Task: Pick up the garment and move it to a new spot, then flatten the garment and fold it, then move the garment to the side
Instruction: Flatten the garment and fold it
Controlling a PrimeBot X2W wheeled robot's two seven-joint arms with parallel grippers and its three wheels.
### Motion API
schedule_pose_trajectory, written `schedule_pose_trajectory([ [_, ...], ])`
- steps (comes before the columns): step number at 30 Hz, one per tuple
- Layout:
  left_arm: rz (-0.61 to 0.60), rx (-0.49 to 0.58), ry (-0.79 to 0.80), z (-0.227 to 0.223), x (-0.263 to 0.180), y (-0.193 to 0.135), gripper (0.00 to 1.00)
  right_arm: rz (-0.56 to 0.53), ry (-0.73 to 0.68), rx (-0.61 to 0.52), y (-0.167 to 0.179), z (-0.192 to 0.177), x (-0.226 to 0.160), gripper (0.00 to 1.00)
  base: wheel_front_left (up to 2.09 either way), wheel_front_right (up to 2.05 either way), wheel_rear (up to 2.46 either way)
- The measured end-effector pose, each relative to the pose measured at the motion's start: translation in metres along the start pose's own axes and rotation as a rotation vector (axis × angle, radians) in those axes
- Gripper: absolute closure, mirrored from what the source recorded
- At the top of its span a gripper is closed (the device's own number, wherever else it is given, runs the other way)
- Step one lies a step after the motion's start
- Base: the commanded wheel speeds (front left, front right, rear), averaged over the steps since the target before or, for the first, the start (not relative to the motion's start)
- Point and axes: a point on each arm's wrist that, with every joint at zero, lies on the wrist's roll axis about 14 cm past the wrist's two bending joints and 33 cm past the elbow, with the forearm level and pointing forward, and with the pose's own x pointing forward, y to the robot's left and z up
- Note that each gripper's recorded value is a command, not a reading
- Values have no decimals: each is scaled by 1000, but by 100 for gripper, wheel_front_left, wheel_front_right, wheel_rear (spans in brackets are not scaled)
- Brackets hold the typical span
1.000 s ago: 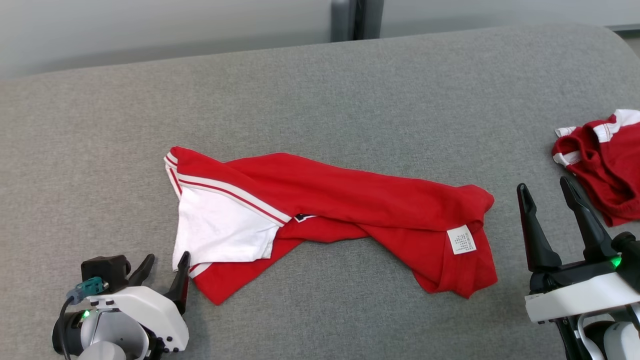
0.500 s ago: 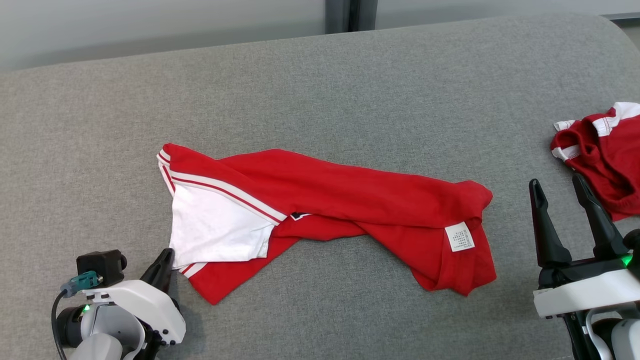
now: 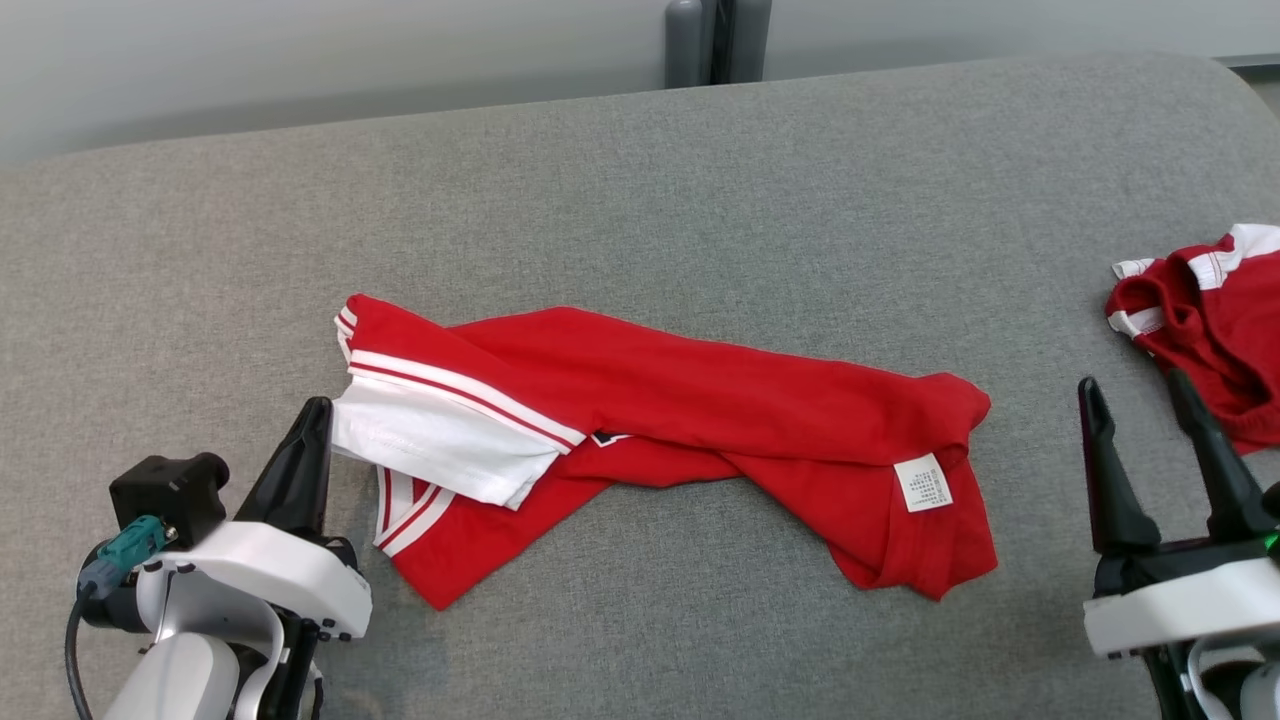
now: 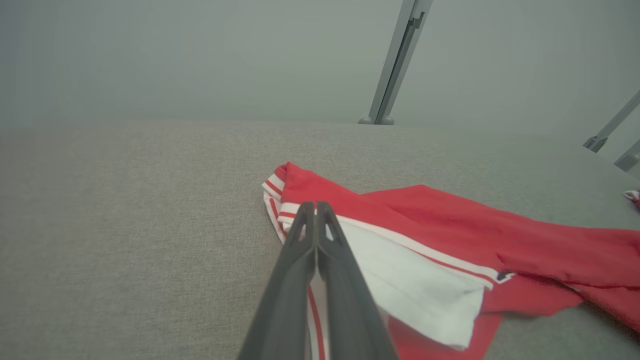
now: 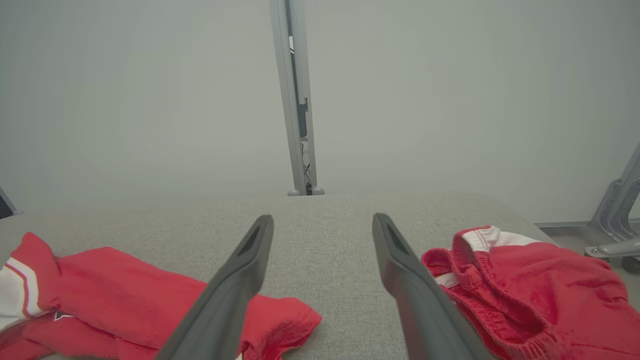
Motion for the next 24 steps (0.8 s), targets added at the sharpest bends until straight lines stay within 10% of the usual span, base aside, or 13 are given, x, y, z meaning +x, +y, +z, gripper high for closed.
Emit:
schedule_pose_trajectory([
  [22, 4, 27, 2, 8, -6, -3, 100, 178, 346, -78, 42, -107, -3, 0, 0, 0, 0],
  [24, 6, 28, -6, 10, -4, -2, 100, 184, 344, -90, 43, -110, 2, 58, 0, 0, 0],
])
